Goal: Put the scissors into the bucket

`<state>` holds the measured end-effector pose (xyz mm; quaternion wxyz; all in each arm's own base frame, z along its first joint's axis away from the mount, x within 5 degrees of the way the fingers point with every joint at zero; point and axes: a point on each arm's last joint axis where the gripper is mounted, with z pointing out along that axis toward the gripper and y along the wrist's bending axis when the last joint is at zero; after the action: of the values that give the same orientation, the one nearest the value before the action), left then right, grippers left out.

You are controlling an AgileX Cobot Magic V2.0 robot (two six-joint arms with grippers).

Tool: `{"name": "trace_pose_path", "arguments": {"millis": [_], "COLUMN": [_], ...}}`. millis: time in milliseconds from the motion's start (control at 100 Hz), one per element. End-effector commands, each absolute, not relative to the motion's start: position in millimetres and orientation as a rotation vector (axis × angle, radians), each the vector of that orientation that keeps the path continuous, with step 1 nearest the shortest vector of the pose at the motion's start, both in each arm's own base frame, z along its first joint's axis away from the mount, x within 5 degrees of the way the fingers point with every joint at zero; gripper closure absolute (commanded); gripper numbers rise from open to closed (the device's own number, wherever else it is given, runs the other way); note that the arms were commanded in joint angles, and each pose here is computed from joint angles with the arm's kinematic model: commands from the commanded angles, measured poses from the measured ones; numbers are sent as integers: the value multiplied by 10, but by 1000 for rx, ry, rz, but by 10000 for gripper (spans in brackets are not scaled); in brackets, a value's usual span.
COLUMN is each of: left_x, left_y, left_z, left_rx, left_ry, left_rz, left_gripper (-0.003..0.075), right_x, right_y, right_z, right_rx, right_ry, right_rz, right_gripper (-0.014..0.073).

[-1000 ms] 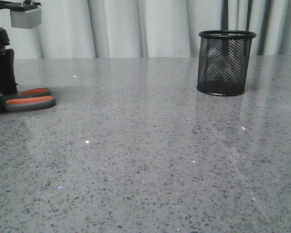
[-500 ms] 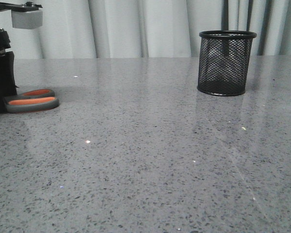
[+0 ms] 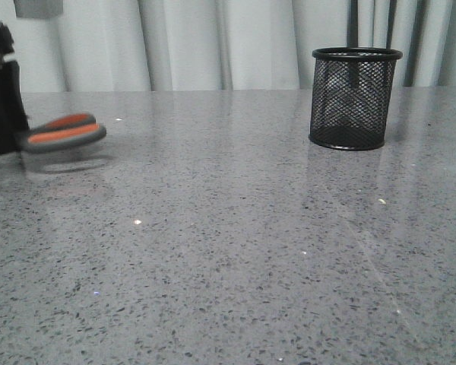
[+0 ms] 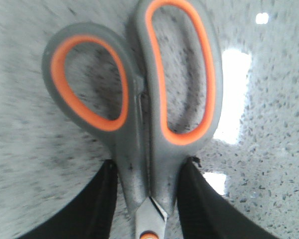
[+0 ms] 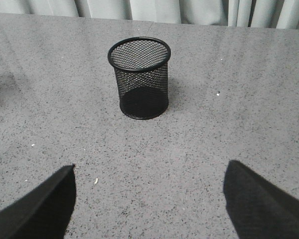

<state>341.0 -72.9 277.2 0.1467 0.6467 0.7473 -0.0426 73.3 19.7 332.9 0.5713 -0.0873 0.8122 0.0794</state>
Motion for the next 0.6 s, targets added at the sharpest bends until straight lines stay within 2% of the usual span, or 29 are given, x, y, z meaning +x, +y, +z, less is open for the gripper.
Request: {"name": "trace_pose_path", "arguments": {"millis": [0, 130, 240, 420, 590], "left_x": [3309, 3204, 3074, 2765, 2422], "left_y": [-758, -815, -959, -1370, -1781], "left_z": [3147, 3395, 3665, 4025, 4257], "left_rx": [1770, 1665, 1582, 1621, 1708], "left_ry": [2050, 1967, 1843, 1605, 1400], "left_rz": [-73, -102, -107, -80, -127], "left_gripper": [584, 584, 584, 583, 583], "right_x": [764, 760, 740, 710, 848], "right_y": [194, 222, 320, 512, 602], "right_z": [3496, 3511, 3568, 3819, 3972], "right_rx": [-191, -164, -170, -275, -308], "right_ry": [1815, 1804, 1751, 1574, 1566], "right_rz": [182, 249, 412, 679, 766], "right_gripper": [45, 45, 45, 45, 44]}}
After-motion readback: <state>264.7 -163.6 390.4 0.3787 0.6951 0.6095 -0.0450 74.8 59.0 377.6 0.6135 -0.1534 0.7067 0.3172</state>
